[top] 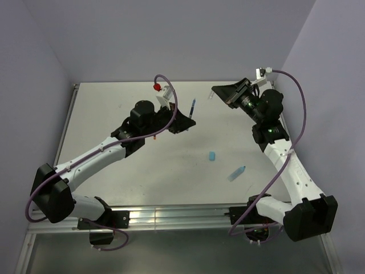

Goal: Insert the pens into the pen caps

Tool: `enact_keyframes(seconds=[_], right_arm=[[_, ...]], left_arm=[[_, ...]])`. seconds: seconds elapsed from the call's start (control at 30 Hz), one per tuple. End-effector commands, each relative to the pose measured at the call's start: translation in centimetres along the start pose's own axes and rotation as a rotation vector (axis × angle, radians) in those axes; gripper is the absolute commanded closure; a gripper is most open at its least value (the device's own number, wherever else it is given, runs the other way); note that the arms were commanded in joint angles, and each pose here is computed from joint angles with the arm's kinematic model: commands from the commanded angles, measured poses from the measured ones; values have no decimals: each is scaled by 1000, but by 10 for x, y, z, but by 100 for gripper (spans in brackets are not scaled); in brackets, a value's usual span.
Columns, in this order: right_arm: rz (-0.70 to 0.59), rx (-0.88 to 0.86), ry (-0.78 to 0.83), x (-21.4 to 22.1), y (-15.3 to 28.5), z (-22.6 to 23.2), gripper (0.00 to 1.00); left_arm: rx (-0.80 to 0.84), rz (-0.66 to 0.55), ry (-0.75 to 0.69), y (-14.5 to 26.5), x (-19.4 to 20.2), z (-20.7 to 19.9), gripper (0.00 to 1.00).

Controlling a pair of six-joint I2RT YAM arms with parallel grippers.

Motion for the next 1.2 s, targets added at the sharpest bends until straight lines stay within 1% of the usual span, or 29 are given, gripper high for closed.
enact_keyframes(seconds=[0.0,0.03,0.2,0.5,0.83,1.17], right_arm=[[-102,-98,2,-11,12,23,100],[-108,-104,6,-12,13,24,100],[-129,-115,24,-9,17,27,100],[-93,-87,47,1,7,23,100],[-33,-66,59,14,-3,22,100],[-7,-68,68,19,-6,26,100]], left_arm=[[51,-101,-11,-2,-10,-8,100],[46,-91,-12,-1,-3,-6,100],[27,-96,-76,4,3,-7,100],[32,-53,-140,-2,19,-16,100],[37,-62,-186,2,17,-27,100],[29,-58,-201,4,17,-28,100]])
Point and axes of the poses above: each gripper's point midway between its finger pads, its own y axis back along the fingers, its own z axis along the line the jaws close on, x = y × z, the point moved 6 cm from there along y, back along the fingers, and after that the axes turned 6 degrees about y, right-handed, at the moved point
